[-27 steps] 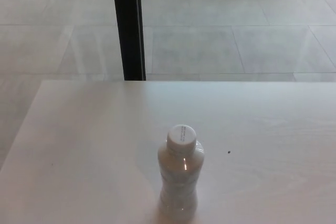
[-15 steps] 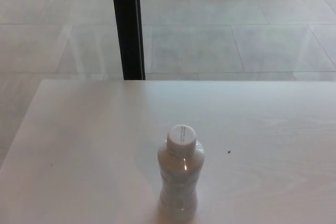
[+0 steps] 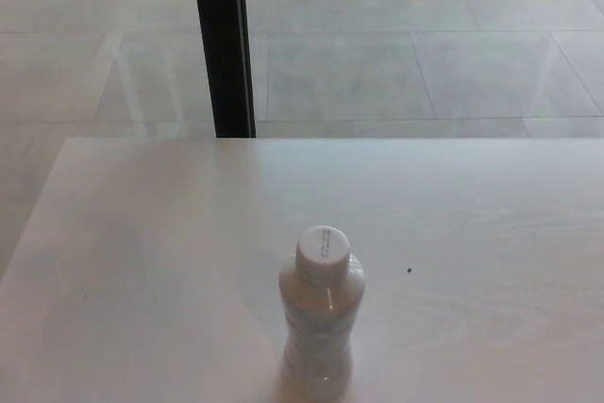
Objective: The robot uses its left hand to to lift the bottle kept on the middle of the desk and tilts it towards its right hand. It then uses its right hand to rotate its cap to open it and places the bottle and cap back on the desk
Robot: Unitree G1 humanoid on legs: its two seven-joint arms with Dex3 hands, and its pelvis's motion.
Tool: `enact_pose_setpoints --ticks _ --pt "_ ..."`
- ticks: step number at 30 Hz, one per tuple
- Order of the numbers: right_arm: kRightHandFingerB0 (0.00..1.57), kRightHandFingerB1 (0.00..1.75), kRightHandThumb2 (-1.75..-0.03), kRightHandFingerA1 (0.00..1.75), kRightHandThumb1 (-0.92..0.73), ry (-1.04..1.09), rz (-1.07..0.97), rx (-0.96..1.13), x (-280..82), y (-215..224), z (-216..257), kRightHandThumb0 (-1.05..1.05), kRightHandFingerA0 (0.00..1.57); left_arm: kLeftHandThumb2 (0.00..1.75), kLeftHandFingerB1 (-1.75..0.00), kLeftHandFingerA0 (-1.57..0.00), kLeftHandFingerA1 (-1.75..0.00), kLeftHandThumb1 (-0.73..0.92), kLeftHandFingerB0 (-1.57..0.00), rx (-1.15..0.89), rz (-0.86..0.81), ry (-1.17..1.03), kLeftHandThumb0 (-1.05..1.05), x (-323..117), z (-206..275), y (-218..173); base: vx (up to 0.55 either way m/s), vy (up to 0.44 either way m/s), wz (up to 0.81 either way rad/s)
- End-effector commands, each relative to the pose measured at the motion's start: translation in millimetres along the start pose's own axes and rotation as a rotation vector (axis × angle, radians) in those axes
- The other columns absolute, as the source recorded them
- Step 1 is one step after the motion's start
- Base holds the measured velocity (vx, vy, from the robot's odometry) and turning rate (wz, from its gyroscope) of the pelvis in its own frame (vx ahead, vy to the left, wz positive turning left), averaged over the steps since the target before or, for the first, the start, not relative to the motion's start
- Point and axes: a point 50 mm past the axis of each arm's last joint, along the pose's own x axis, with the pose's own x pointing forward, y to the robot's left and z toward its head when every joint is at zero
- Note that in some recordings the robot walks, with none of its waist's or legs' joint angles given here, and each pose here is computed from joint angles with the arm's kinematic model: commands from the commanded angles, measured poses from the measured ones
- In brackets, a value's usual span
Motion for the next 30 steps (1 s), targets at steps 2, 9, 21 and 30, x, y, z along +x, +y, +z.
enact_pose_setpoints --ticks 2,9,21,30 --pt "0.0 0.45 -0.67 0.66 -0.89 -0.034 0.392 0.086 2 119 22 -0.95 0.11 0.96 -0.36 -0.05 -0.5 0.56 -0.02 -0.133 -0.314 -0.199 -0.78 -2 76 -69 0.0 0.0 0.0" --pt "0.02 0.42 -0.67 0.69 -0.88 0.019 0.463 0.093 -11 148 7 -0.93 0.14 0.65 -0.28 -0.09 -0.44 0.79 -0.07 -0.069 -0.431 -0.193 -0.73 -4 68 -101 0.0 0.0 0.0" --pt "0.06 0.5 -1.12 0.78 -0.69 0.104 0.479 0.079 -17 166 -9 -0.93 0.37 0.95 -0.33 -0.04 -0.52 0.55 -0.06 -0.06 -0.591 -0.076 -0.84 -17 42 -141 0.0 0.0 0.0" --pt "0.19 0.55 -0.66 0.89 -0.85 0.125 0.479 0.069 -17 169 -11 -0.88 0.44 1.06 -0.03 0.0 -0.16 0.63 -0.13 0.097 -0.704 -0.035 -1.02 -23 33 -154 0.0 0.0 0.0"
